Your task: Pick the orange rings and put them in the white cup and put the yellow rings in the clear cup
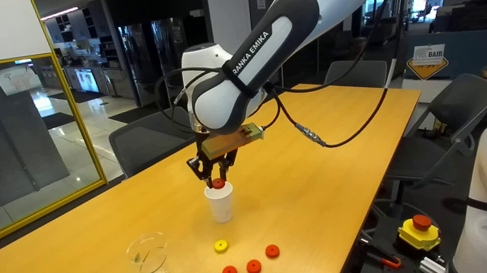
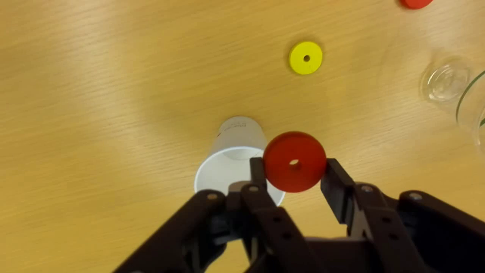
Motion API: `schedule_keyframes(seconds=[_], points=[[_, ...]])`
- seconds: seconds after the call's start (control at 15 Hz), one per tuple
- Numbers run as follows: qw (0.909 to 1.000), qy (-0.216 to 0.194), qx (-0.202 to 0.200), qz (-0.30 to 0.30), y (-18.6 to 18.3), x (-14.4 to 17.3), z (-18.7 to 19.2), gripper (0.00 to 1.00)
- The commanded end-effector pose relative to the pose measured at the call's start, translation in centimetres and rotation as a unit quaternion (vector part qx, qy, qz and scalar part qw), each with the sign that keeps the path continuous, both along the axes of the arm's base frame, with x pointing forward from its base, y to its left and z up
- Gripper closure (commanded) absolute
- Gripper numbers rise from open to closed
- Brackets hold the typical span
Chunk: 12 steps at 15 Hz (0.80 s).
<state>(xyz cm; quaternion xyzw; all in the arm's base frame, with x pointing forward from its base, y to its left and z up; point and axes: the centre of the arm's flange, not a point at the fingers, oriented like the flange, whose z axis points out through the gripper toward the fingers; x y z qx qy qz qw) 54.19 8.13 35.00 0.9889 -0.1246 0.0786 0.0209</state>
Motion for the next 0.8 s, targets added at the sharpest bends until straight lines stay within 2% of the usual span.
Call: schedule_keyframes(seconds=[0.0, 0.73], points=[[0.9998, 0.001, -0.017, -0.008, -1.0, 3.1, -0.1, 0.79], [0.9991, 0.026, -0.022, -0.025, -3.9, 8.7, -3.9, 0.79]])
